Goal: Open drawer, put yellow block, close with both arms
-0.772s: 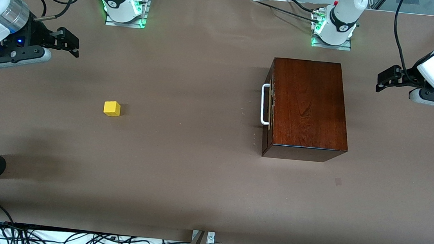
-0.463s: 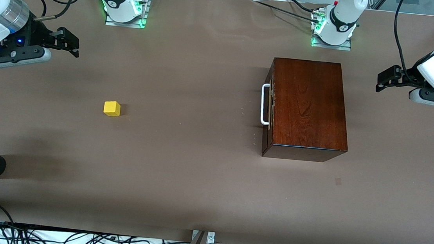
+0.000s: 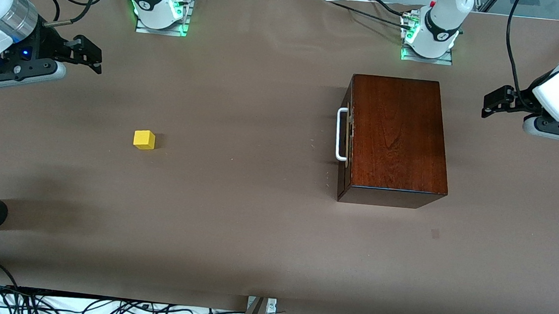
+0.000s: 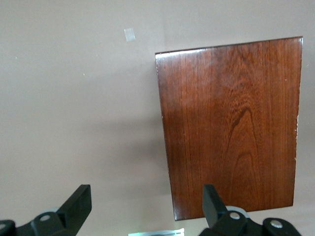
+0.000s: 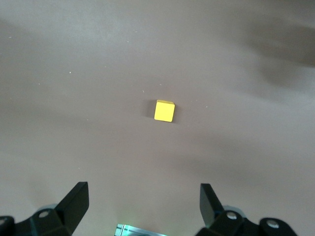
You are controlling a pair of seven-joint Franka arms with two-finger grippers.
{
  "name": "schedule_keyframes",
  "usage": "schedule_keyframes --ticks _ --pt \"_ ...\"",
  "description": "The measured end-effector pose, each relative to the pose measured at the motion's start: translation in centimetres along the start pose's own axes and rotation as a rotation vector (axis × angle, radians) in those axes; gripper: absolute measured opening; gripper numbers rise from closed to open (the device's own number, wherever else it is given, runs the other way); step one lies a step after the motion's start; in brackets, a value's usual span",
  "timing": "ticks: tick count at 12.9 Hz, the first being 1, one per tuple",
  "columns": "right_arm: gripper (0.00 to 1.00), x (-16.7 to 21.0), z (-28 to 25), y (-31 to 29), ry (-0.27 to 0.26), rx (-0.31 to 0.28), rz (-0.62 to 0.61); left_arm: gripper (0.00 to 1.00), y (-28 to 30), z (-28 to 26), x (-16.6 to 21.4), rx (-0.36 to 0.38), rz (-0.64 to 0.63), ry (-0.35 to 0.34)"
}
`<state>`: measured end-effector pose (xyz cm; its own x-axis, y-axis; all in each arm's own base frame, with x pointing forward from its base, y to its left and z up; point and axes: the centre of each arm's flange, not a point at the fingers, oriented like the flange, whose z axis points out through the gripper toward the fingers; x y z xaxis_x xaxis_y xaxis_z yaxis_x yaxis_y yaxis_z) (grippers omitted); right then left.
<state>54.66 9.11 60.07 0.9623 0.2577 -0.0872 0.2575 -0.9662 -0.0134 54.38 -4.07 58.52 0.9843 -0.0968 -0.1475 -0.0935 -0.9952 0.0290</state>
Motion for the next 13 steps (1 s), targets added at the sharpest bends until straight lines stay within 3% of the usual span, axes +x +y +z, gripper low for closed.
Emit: schedule_keyframes --ticks 7,13 --pt "1.00 0.0 -0.1 -0.1 0.002 0.000 -0.001 1.00 7.8 1.4 1.0 0.018 0.117 -0.075" --pt "1.00 0.0 -0.2 -0.1 0.004 0.000 -0.002 1.00 25.8 6.6 2.8 0.040 -0.052 -0.027"
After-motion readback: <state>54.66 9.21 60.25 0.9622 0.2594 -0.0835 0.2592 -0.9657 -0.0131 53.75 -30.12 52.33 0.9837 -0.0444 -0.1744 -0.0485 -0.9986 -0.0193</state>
